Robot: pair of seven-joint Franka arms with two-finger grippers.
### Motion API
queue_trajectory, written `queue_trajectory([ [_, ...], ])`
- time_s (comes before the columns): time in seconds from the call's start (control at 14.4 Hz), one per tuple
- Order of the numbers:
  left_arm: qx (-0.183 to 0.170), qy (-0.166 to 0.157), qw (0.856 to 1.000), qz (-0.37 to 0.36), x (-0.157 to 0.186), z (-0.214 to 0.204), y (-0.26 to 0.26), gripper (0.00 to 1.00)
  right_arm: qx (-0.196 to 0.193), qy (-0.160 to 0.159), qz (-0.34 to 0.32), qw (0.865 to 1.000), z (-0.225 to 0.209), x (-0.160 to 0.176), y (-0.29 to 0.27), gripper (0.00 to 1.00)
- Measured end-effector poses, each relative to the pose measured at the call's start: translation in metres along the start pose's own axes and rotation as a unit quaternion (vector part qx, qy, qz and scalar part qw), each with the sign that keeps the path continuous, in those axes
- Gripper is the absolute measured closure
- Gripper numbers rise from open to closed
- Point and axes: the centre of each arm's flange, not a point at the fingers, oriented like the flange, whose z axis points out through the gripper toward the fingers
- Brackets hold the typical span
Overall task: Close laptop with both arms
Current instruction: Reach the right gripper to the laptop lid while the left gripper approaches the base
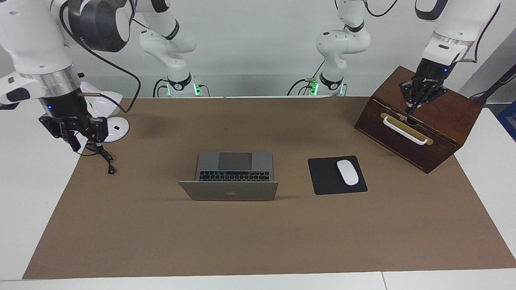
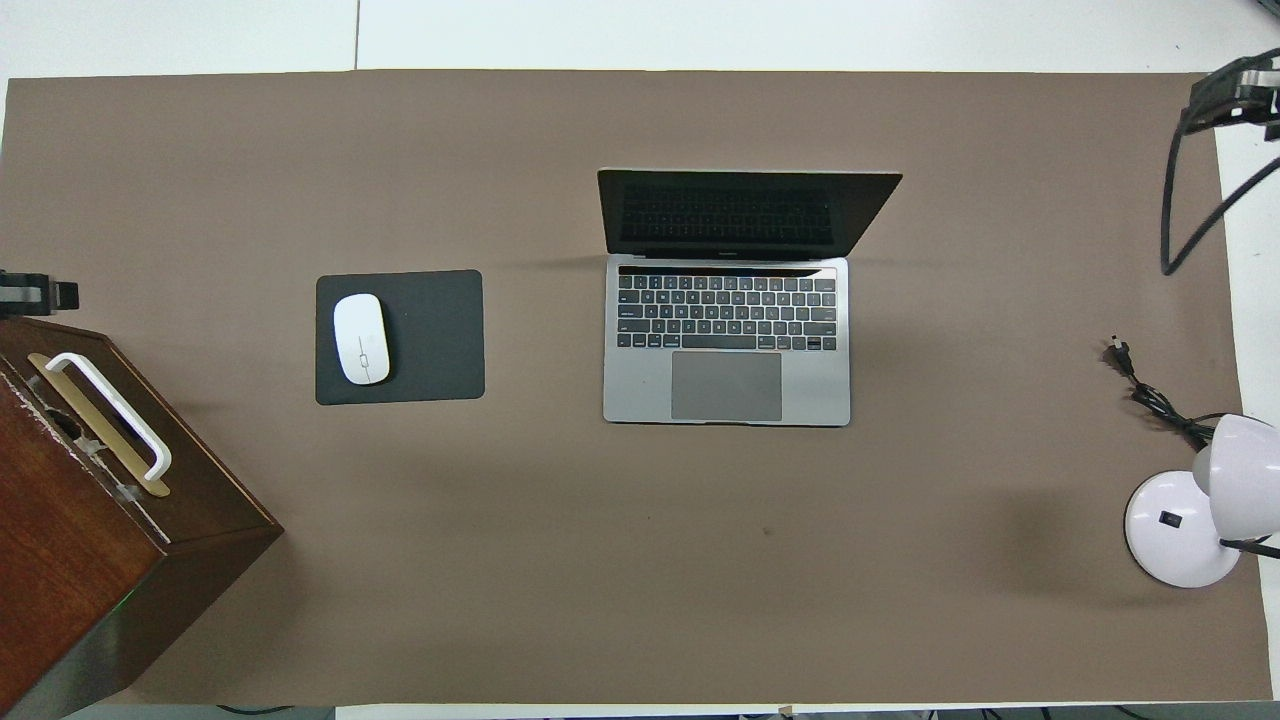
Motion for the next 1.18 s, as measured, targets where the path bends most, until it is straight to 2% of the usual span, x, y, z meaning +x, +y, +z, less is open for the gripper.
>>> queue_trajectory([
  [0.28, -0.022, 0.047, 0.998, 0.035, -0.017, 0.036, 0.057, 0.99, 0.004, 0.073, -0.019, 0.997, 0.027, 0.030, -0.032, 0.99],
  [0.7, -0.050, 0.113, 0.988, 0.091, -0.064, 0.096, 0.134, 0.99, 0.037, 0.164, -0.008, 0.986, 0.069, 0.051, -0.110, 0.99],
  [1.18, -0.081, 0.169, 0.972, 0.140, -0.111, 0.177, 0.216, 0.99, 0.054, 0.202, -0.027, 0.977, 0.086, 0.050, -0.195, 0.99],
])
